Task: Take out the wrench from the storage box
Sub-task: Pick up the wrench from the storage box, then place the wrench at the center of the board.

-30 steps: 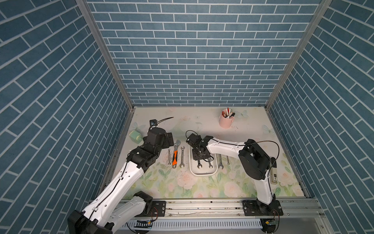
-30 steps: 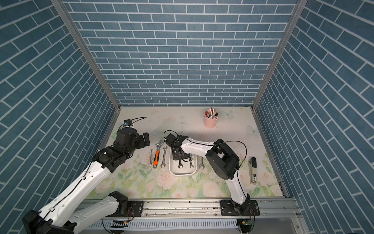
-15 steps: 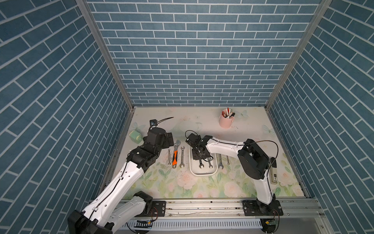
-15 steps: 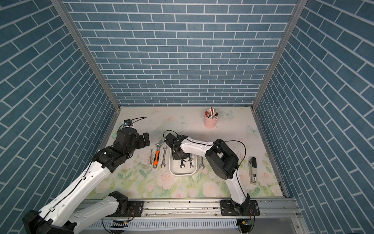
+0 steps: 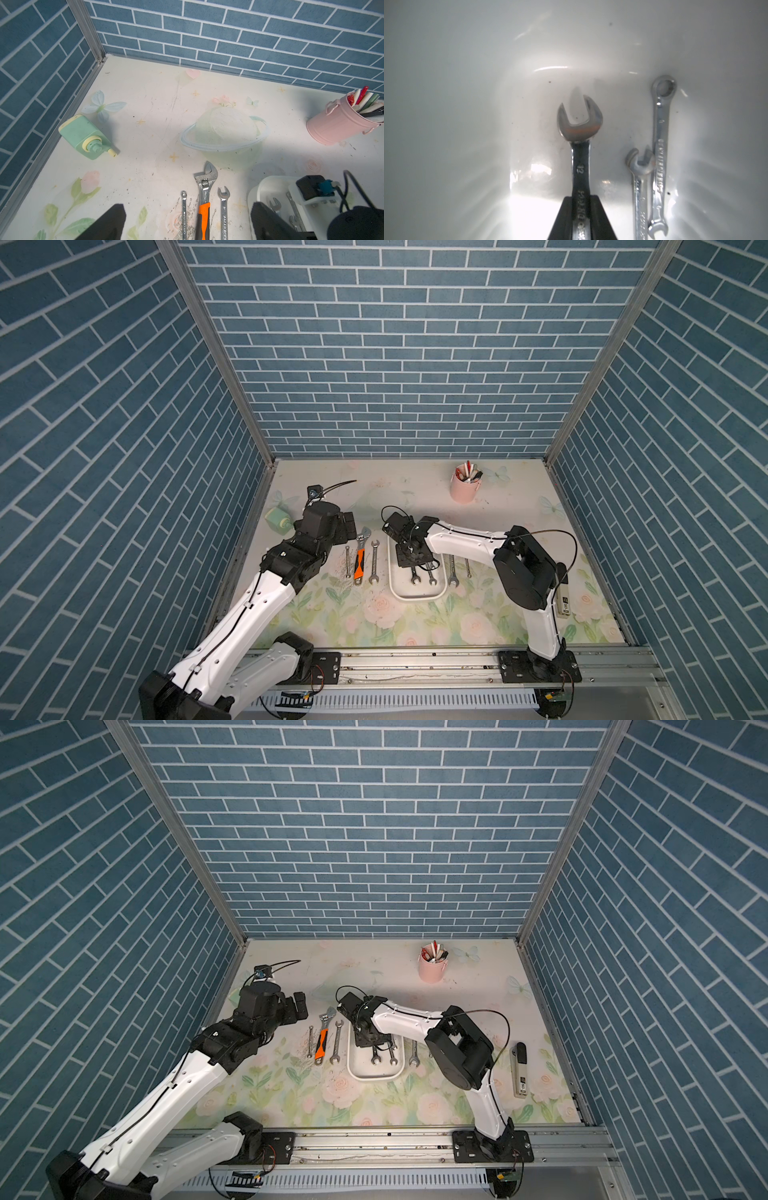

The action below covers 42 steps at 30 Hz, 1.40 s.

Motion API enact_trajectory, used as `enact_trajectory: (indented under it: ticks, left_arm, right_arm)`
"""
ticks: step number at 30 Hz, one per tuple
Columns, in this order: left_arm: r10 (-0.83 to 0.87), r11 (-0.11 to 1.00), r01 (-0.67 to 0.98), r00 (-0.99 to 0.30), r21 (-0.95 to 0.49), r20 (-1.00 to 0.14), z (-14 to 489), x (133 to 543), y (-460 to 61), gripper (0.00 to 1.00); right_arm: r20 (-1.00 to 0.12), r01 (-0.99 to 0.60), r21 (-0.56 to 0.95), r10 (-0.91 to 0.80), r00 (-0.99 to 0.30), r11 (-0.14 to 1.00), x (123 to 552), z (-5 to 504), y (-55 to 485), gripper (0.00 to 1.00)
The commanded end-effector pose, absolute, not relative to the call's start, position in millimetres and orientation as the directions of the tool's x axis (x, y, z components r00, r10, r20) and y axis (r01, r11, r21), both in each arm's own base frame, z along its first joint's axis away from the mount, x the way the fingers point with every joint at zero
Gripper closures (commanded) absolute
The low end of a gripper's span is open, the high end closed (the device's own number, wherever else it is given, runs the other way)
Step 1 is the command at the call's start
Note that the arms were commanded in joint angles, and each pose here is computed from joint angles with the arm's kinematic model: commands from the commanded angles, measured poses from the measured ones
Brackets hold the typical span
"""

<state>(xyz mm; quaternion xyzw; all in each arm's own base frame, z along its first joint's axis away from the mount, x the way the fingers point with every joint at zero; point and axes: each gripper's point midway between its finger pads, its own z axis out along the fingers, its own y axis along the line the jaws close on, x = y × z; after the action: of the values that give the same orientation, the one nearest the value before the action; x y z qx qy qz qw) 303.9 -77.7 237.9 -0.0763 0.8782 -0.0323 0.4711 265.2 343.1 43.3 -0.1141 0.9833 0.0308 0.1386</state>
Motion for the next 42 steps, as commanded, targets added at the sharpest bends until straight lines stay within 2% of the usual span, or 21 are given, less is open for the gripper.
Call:
enact_trajectory:
  ticks: [1,12,20,31,42]
  left_arm:
    - [-0.157,0.987,-0.119,-0.545,-0.109,-0.823,235.0,303.6,-72.8,0.00]
    - [-0.157,0.987,-0.125,-0.545,-0.105,-0.823,235.6,303.4,-71.6,0.00]
    - [-0.158,0.986,-0.128,-0.550,-0.104,-0.820,237.4,303.1,-71.5,0.00]
    - [-0.163,0.986,-0.124,-0.560,-0.113,-0.812,239.1,304.8,-74.3,0.01]
    - [-0.175,0.984,-0.110,-0.557,-0.137,-0.812,247.7,308.3,-81.2,0.01]
  right_arm:
    - [-0.340,-0.229,0.022,-0.208,-0.917,0.973,270.5,81.2,330.6,0.86]
    - [-0.424,-0.191,0.029,-0.161,-0.891,0.981,276.9,139.8,300.5,0.86]
    - [-0.449,-0.118,0.008,-0.102,-0.888,0.993,284.3,154.3,246.6,0.86]
    - [-0.412,-0.088,-0.035,-0.095,-0.906,0.995,276.6,106.7,165.7,0.86]
    - [-0.374,-0.104,-0.046,-0.114,-0.920,0.993,283.3,54.0,129.6,0.88]
